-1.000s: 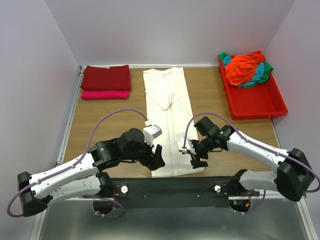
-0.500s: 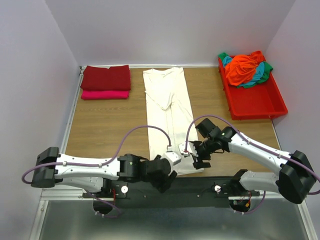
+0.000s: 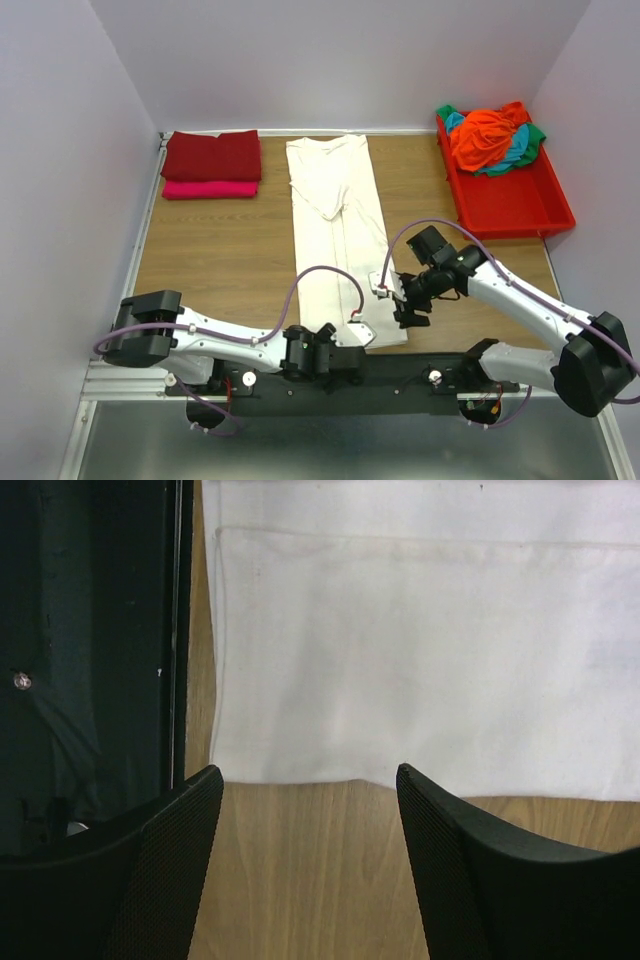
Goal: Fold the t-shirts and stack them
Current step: Fold the tshirt
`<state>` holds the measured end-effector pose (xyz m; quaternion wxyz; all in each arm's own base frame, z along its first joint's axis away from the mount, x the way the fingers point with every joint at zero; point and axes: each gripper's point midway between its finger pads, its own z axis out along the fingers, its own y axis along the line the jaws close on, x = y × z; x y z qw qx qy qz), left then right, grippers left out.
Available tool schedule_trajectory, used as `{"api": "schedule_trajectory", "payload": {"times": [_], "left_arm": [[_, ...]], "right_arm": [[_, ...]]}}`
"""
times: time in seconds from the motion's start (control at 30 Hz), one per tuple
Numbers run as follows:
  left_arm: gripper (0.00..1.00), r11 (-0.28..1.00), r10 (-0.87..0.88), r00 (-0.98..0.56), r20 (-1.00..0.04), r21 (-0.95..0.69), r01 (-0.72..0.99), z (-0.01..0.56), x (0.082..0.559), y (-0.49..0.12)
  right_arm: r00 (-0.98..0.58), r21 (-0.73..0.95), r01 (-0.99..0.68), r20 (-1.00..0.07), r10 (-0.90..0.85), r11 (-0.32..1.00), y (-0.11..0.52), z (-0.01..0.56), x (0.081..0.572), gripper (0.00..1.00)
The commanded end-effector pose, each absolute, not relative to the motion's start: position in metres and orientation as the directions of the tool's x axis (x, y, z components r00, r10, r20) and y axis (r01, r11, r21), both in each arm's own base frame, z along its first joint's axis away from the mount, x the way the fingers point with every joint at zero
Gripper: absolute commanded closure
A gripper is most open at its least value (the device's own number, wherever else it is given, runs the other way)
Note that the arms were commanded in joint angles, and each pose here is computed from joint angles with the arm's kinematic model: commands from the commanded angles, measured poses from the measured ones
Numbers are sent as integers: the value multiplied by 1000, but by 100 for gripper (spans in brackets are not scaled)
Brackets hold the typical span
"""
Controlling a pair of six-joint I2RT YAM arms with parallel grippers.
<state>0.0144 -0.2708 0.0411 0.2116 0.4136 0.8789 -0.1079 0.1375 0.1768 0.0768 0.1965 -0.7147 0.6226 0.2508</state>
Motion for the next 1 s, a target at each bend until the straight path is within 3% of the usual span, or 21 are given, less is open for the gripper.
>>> {"api": "schedule_trajectory", "payload": {"times": [0.0,0.27,0.47,0.63,0.8,0.97], "left_arm": [[31,658,678,-544,-494,80,748,45,32,-273],[42,688,641,-556,-530,75,722,57,56,-279],[43,714,612,-587,-530,51,698,63,65,-278],[39,783,427,-653,-626,-105,613,99,80,-284],[34,737,124,-677,-726,-389,552,155,120,-290],[26,765,-78,-612,-787,-441,469,179,189,-253]], "right_arm": [[60,58,-991,-625,-779,-122,170,80,132,23],[41,37,-996,-629,-776,-83,165,85,139,25],[21,31,-998,-619,-785,-51,161,85,145,25],[-110,72,-994,-563,-819,83,154,73,167,29],[-295,124,-954,-551,-781,273,160,69,203,30],[-447,168,-885,-563,-695,434,170,76,238,30]]}}
